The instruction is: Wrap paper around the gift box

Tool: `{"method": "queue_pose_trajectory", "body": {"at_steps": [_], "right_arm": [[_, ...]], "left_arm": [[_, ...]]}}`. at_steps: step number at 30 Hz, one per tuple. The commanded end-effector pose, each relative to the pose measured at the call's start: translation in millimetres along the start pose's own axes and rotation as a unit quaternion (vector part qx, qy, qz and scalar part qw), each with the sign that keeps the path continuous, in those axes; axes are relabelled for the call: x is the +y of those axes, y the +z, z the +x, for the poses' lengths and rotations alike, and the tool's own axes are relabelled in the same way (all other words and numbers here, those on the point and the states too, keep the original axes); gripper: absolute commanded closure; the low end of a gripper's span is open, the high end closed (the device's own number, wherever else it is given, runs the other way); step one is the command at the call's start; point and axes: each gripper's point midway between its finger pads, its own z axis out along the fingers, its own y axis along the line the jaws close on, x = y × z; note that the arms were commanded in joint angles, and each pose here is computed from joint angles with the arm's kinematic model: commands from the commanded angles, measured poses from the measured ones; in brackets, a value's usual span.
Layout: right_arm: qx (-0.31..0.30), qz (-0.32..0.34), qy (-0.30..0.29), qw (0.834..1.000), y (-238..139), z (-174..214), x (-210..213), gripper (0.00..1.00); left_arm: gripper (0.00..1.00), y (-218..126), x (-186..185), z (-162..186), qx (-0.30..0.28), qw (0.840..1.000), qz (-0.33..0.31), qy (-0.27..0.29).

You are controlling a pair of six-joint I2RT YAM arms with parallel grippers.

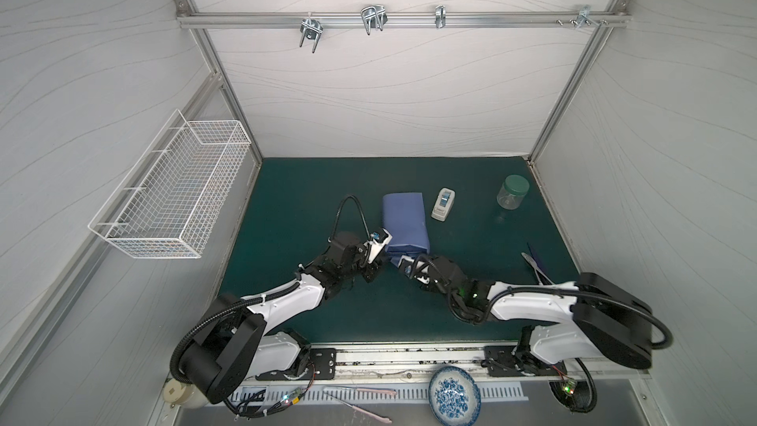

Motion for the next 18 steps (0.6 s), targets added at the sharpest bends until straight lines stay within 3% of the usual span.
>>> {"method": "queue_pose_trajectory", "body": {"at_steps": [1, 3, 5, 8, 12, 18], "right_arm": [[-0.027, -0.01, 0.136, 0.99, -22, -9, -26, 0.67], [-0.05, -0.019, 0.223, 0.973, -34, -14, -54, 0.63], [-0.067, -0.046, 0.327, 0.941, -36, -16, -79, 0.57], [-0.042, -0.084, 0.414, 0.905, -17, -11, -101, 0.41], [0.012, -0.113, 0.465, 0.878, 23, -6, -108, 0.34], [0.058, -0.151, 0.478, 0.863, 76, -6, -97, 0.27]], "left_arm": [[0.59, 0, -25, -8, -0.021, 0.988, 0.018, 0.152], [0.59, 3, -32, -5, -0.013, 0.979, 0.013, 0.204], [0.59, 8, -33, -3, 0.003, 0.971, 0.009, 0.237], [0.58, 16, -41, 0, 0.015, 0.953, 0.012, 0.302], [0.57, 27, -40, 15, 0.062, 0.923, 0.008, 0.379], [0.55, 39, -33, 25, 0.104, 0.907, 0.015, 0.408]]}}
